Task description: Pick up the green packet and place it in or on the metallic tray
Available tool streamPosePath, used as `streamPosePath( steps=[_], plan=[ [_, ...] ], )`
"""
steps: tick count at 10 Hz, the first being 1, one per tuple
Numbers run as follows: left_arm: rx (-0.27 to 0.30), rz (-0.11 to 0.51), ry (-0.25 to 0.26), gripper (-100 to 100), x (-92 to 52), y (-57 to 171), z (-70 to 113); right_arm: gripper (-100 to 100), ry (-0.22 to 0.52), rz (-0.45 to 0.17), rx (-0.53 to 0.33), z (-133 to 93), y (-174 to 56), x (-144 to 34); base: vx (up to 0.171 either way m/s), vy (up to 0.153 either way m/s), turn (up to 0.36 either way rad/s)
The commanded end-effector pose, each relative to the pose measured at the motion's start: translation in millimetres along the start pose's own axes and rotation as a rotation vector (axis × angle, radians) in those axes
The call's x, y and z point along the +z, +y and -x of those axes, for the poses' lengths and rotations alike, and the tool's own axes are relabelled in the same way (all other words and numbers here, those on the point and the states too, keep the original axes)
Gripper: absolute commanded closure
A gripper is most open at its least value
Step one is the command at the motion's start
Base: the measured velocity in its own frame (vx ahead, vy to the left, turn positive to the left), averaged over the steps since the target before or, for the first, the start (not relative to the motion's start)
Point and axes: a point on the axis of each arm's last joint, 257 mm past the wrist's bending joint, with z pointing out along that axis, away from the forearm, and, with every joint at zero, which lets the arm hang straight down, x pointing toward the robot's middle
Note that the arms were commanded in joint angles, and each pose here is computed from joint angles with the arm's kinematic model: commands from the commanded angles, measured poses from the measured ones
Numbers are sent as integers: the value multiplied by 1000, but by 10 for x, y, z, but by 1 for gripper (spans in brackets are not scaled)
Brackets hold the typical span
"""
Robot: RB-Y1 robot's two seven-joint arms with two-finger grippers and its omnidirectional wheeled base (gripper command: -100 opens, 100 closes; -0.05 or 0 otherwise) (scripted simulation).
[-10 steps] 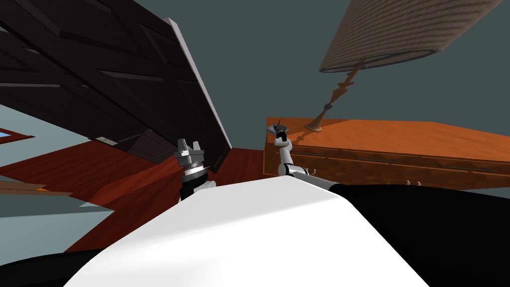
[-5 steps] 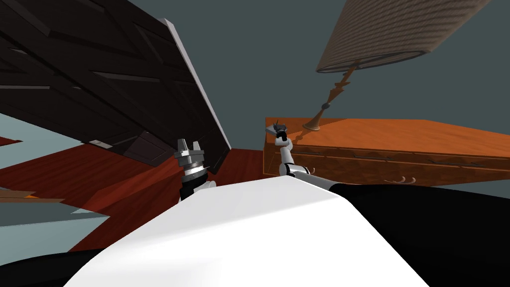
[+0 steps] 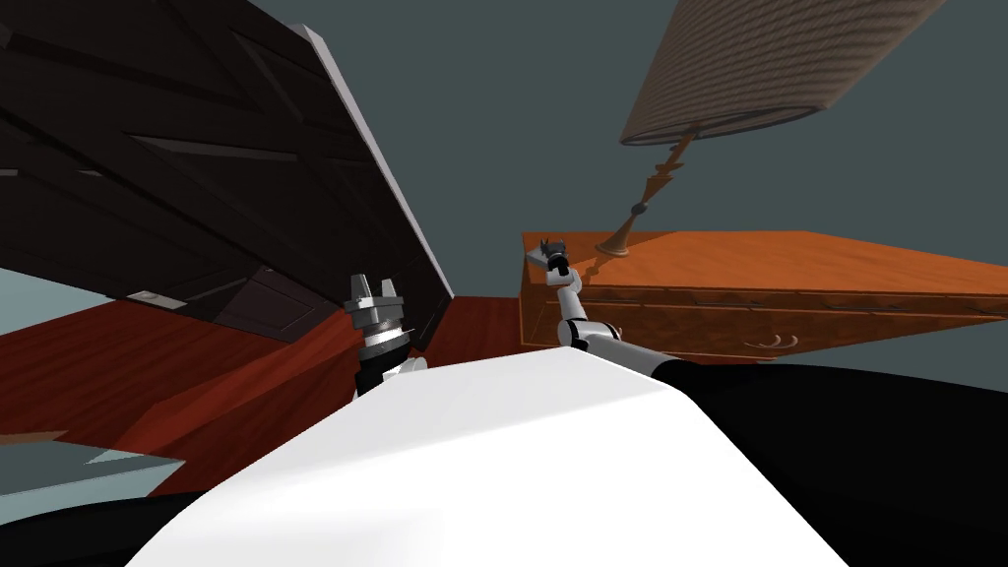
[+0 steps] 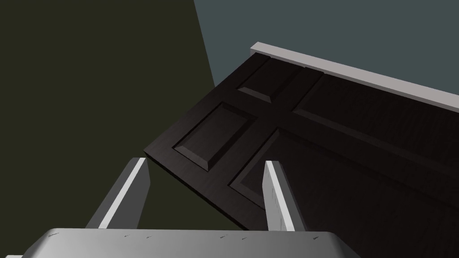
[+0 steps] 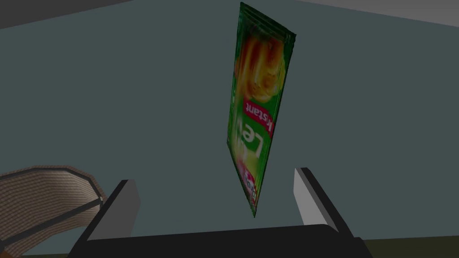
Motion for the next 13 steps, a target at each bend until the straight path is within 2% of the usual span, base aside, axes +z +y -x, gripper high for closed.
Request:
streamPosePath(
  steps=[1,2,4,5,6,8,9,12,13],
  plan=[
    [0,0,0,0,0,0,0,-100,0,2,33,11,3,-5,9,18,28],
    [0,0,0,0,0,0,0,-100,-17,39,-13,89,32,52,49,60,-246],
    [0,0,0,0,0,0,0,-100,-18,43,34,104,25,59,46,87,-66],
    [0,0,0,0,0,0,0,-100,-18,43,43,104,25,59,-1,18,17],
    [0,0,0,0,0,0,0,-100,-29,81,1,162,58,105,30,78,-249],
    [0,0,0,0,0,0,0,-100,-29,83,47,179,40,112,41,91,-78],
    [0,0,0,0,0,0,0,-100,-35,119,-5,218,62,149,63,78,-252],
    [0,0,0,0,0,0,0,-100,-33,124,59,234,48,156,19,59,-28],
    [0,0,0,0,0,0,0,-100,-34,160,9,258,61,185,38,81,-207]
  ],
)
